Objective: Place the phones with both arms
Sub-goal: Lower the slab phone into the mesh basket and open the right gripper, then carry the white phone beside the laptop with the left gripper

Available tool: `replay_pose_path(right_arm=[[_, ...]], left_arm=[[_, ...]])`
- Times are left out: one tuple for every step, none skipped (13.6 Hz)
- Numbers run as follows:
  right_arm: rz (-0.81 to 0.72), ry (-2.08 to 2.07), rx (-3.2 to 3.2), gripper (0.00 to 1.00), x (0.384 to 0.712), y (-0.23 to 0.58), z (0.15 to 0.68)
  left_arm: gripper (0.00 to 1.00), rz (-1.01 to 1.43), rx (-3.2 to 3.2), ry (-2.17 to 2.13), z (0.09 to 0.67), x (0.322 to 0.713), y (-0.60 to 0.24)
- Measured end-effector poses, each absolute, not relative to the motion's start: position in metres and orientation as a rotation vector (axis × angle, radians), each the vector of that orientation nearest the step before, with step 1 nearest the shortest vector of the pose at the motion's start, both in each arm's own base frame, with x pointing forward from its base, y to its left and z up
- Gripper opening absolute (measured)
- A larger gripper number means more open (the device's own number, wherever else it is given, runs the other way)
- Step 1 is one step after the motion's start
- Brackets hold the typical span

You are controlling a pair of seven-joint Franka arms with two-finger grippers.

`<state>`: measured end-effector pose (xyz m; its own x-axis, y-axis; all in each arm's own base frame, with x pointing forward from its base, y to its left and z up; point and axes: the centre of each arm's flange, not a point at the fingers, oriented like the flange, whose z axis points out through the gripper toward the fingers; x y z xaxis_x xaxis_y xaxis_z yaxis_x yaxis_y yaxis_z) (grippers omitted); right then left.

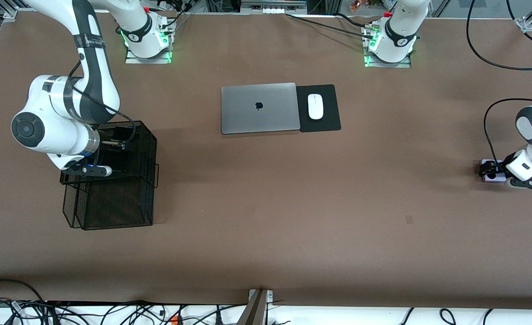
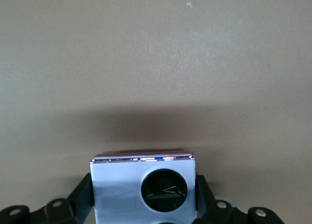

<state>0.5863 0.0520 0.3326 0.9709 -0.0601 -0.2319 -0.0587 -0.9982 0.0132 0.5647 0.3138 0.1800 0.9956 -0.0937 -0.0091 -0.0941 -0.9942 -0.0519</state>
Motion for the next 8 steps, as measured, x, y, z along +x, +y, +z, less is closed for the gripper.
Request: replay_pose_path(right_arm=[[-0.341,-0.088,3.117,1.00,0.591,0.054,0.340],[-0.313,-0.080,3.124,1.00,0.597,0.056,0.352],[-0.290,-0.072,3.130,1.00,0.603,0.059,0.366],[-0.270,-0.065,3.135,1.00,0.609,0.061,0.383],[-0.246,-0.070,3.140,1.00,0.615,0.062,0.402],[-0.226,-0.090,3.144,1.00,0.621,0.060,0.422],[-0.219,-0.108,3.147,1.00,0.625,0.055,0.442],[-0.220,-0.121,3.150,1.00,0.628,0.049,0.461]], left_arm=[[0.85,0.025,-3.087,0.148,0.188,0.570,0.313],[0.85,0.033,-3.086,0.151,0.196,0.574,0.312],[0.85,0.035,-3.086,0.152,0.202,0.577,0.311],[0.85,0.032,-3.086,0.143,0.205,0.579,0.310],[0.85,0.024,-3.091,0.120,0.206,0.582,0.305],[0.85,0.014,-3.099,0.094,0.208,0.587,0.296],[0.85,0.001,-3.109,0.080,0.210,0.593,0.284],[0.85,-0.010,-3.119,0.078,0.212,0.600,0.269]])
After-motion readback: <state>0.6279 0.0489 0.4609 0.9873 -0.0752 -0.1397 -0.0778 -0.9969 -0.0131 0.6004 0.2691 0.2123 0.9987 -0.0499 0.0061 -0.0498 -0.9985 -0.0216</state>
